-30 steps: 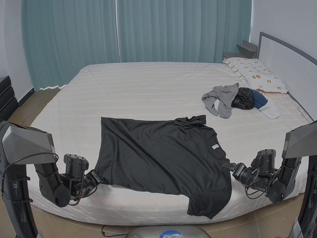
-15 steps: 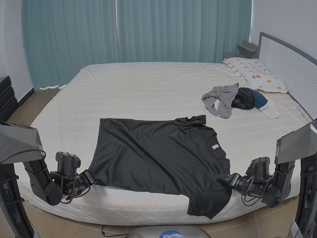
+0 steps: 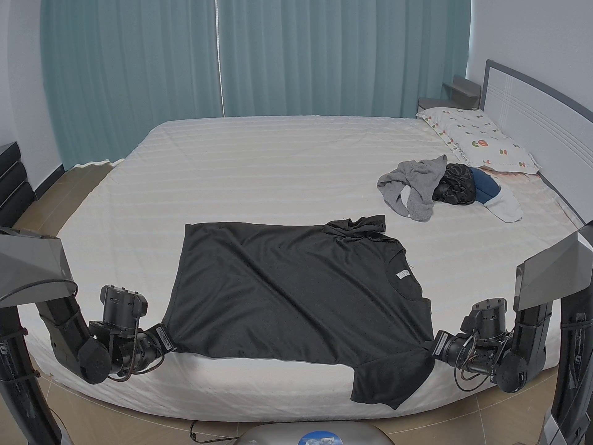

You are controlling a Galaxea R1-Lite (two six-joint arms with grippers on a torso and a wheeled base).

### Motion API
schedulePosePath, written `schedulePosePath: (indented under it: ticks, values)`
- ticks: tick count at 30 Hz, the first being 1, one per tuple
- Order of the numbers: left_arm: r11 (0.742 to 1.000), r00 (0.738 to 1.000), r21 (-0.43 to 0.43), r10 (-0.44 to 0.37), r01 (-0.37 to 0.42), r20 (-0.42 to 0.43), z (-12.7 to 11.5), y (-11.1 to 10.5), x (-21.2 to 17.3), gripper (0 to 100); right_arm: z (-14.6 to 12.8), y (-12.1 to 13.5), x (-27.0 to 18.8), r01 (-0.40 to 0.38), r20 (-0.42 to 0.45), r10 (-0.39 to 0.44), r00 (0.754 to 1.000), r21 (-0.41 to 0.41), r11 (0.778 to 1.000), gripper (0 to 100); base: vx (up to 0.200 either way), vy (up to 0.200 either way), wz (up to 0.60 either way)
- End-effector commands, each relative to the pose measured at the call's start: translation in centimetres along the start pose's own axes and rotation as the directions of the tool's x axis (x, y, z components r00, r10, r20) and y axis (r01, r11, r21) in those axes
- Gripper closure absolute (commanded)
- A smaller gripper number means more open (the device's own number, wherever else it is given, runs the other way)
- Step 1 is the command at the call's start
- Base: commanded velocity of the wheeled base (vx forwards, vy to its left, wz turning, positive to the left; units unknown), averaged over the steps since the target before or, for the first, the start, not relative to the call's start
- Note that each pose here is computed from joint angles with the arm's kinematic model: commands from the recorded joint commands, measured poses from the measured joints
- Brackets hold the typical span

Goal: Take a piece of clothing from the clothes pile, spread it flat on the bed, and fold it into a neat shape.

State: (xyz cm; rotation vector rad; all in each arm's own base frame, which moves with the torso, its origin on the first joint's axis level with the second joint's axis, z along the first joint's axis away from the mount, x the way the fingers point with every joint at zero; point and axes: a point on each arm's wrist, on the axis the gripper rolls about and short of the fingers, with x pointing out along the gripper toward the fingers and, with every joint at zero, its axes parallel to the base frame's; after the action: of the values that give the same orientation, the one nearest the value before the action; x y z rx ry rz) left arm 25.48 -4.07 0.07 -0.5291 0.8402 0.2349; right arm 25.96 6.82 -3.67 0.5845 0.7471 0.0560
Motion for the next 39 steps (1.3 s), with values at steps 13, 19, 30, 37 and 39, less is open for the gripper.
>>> schedulePosePath:
  ticks: [13, 19, 30, 37, 39]
  values:
    - [0.991, 0.996, 0.098, 0.092, -0.090, -0.015, 1.3, 2.5, -2.2, 100, 0.4, -1.8, -3.1, 0.070, -0.006, -0.071, 0.997, -0.118, 0.991, 100, 0.000, 0.000, 0.00]
    - [0.979, 0.988, 0.154, 0.145, -0.135, -0.052, 1.5, 3.5, -3.2, 100, -0.3, -2.3, -3.8, 0.081, -0.035, -0.089, 0.995, -0.185, 0.979, 100, 0.000, 0.000, 0.00]
    - [0.975, 0.979, 0.166, 0.165, -0.144, -0.117, 0.7, 3.7, -1.8, 100, -1.0, -2.7, -3.7, 0.094, -0.071, -0.112, 0.991, -0.225, 0.970, 0, 0.000, 0.000, 0.00]
    - [0.977, 0.975, 0.164, 0.160, -0.134, -0.153, 0.4, 3.6, -0.8, 0, -0.9, -2.6, -3.4, 0.083, -0.055, -0.097, 0.994, -0.219, 0.972, 0, 0.000, 0.000, 0.00]
    - [0.979, 0.976, 0.156, 0.156, -0.132, -0.150, 0.5, 3.5, -0.7, 0, -0.8, -2.6, -3.4, 0.078, -0.045, -0.090, 0.995, -0.218, 0.973, 0, 0.000, 0.000, 0.00]
